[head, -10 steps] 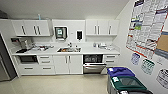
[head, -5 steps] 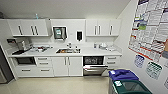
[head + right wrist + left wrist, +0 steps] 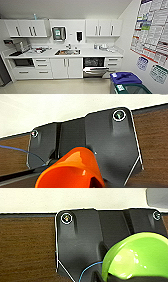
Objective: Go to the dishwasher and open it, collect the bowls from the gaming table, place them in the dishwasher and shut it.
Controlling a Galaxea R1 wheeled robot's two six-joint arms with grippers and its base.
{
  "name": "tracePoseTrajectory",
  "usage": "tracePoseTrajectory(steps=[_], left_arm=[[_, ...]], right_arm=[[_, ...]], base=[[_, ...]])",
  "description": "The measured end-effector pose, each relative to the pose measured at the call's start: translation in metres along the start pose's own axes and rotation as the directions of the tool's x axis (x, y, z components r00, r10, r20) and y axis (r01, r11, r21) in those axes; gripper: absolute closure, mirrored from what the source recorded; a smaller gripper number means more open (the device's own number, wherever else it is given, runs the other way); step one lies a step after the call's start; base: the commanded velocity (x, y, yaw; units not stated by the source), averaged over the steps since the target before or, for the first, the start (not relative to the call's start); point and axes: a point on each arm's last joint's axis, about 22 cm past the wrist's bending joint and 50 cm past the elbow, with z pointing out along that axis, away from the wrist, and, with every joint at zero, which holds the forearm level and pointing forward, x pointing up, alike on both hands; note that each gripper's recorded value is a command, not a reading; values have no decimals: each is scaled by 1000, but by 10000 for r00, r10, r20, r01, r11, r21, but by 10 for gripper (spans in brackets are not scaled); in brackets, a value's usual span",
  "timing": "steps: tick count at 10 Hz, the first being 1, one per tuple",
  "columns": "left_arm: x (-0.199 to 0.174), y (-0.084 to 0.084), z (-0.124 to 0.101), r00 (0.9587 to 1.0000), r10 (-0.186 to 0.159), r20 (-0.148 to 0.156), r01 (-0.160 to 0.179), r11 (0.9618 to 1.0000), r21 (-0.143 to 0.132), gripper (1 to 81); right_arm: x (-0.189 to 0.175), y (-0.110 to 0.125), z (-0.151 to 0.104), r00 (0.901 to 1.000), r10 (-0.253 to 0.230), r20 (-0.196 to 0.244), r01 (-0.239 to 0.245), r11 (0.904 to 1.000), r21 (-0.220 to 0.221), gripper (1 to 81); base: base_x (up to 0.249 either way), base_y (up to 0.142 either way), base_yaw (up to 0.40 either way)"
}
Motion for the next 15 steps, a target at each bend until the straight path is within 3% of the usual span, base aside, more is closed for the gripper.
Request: tracePoseTrajectory(steps=[5,7,9,10,11,13,14,15], left_arm=[[8,1,0,10000,21,-79,-21,10000,-18,811],[-3,-8,-2,10000,2,29,-2,9999,134,811],[-4,8,2,10000,-2,53,3,10000,-86,811],[16,8,1,9998,37,-192,-41,9998,-213,811],[25,-7,-2,9996,65,-267,-62,9999,113,811],[0,-5,-1,10000,-3,37,3,9999,101,811],[-6,2,0,10000,-16,71,16,10000,-38,811],[-2,0,0,10000,-4,39,4,10000,28,811]], right_arm=[[3,1,0,10000,-17,-30,16,10000,-8,811],[-5,-5,1,10000,-3,56,2,10000,80,811],[-9,8,-3,9999,8,137,-6,9999,-102,811],[11,8,-1,9999,-51,-144,49,9999,-148,811],[20,-7,2,9996,-95,-259,98,9999,100,811],[-3,-3,1,10000,-47,87,47,10000,50,811],[-6,4,-1,10000,-42,76,43,10000,-71,811],[-2,2,0,10000,-59,43,59,10000,-33,811]], base=[[142,0,0],[155,0,0],[157,0,0],[160,0,0],[159,0,0],[160,0,0],[160,0,0],[164,0,0]])
